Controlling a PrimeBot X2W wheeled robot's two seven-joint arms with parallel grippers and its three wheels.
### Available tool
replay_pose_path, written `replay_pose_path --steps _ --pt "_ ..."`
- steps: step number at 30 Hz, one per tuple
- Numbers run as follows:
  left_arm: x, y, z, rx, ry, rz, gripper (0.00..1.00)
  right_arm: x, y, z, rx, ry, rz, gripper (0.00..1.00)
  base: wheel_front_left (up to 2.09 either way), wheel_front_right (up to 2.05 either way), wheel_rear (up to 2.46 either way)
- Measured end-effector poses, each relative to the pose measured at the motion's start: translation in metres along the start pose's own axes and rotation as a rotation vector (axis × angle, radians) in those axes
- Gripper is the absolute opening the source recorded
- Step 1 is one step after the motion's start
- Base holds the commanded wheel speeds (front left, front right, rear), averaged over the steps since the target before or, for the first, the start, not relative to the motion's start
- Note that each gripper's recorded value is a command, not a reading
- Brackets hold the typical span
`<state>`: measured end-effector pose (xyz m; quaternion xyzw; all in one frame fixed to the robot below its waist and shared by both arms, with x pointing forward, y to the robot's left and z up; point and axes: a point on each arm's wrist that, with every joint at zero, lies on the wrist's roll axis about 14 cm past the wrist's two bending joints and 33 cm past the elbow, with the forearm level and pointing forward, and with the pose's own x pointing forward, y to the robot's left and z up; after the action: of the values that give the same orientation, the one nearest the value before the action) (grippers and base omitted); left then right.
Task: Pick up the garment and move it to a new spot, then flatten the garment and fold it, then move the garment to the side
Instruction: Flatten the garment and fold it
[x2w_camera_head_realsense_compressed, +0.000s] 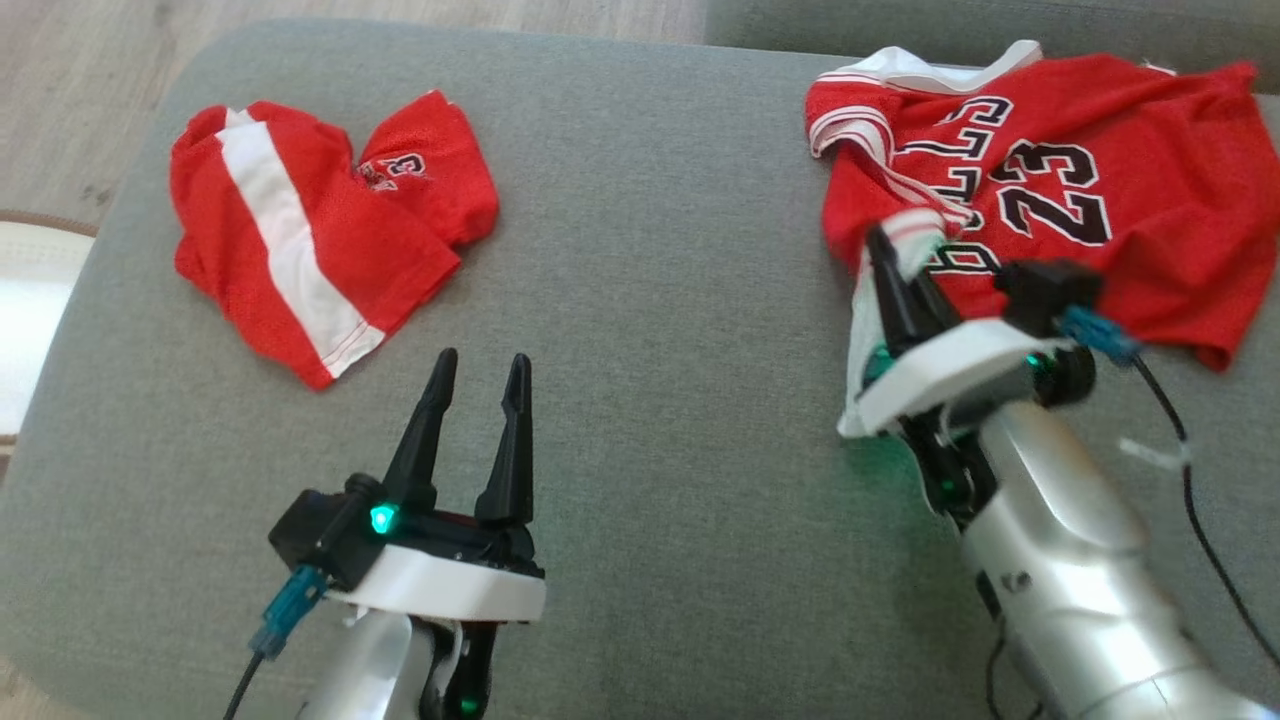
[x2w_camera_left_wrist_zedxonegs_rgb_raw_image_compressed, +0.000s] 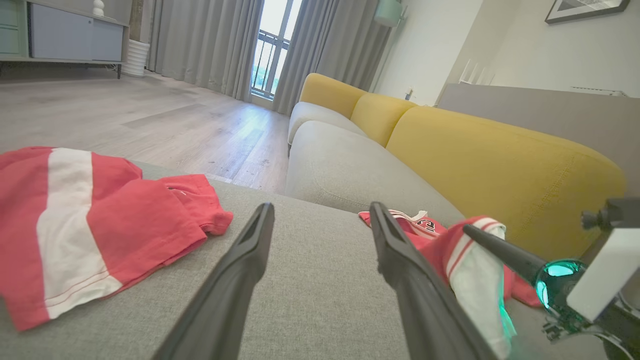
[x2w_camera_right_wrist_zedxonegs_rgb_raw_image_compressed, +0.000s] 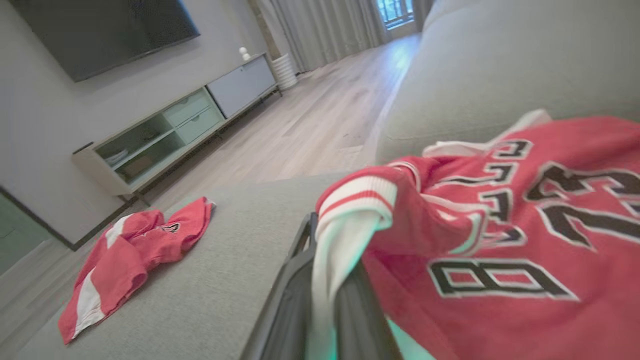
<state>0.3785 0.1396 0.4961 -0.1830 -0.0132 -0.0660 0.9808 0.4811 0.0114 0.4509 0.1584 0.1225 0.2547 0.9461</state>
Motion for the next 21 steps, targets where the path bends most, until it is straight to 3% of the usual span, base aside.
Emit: replay_pose_path --steps 6,12,13,14,21 --pt "-0.005 0.004 0.006 -0.003 -0.014 0.018 1.00 0.024 0.050 0.014 -0.143 0.003 0.161 0.00 0.00 0.00 0.00" --pt "-0.016 0.014 0.013 -0.001 -0.031 0.060 1.00 0.043 0.090 0.004 -0.315 0.080 0.290 0.00 0.00 0.00 0.00" --pt "-0.018 0.017 0.014 0.002 -0.034 0.070 1.00 0.045 0.097 0.001 -0.340 0.088 0.313 0.29 0.00 0.00 0.00" --pt "-0.021 0.020 0.015 0.004 -0.036 0.081 1.00 0.046 0.104 -0.004 -0.362 0.102 0.337 1.00 0.00 0.00 0.00" --pt "-0.026 0.028 0.017 0.011 -0.040 0.115 1.00 0.039 0.114 -0.039 -0.492 0.250 0.393 1.00 0.00 0.00 0.00"
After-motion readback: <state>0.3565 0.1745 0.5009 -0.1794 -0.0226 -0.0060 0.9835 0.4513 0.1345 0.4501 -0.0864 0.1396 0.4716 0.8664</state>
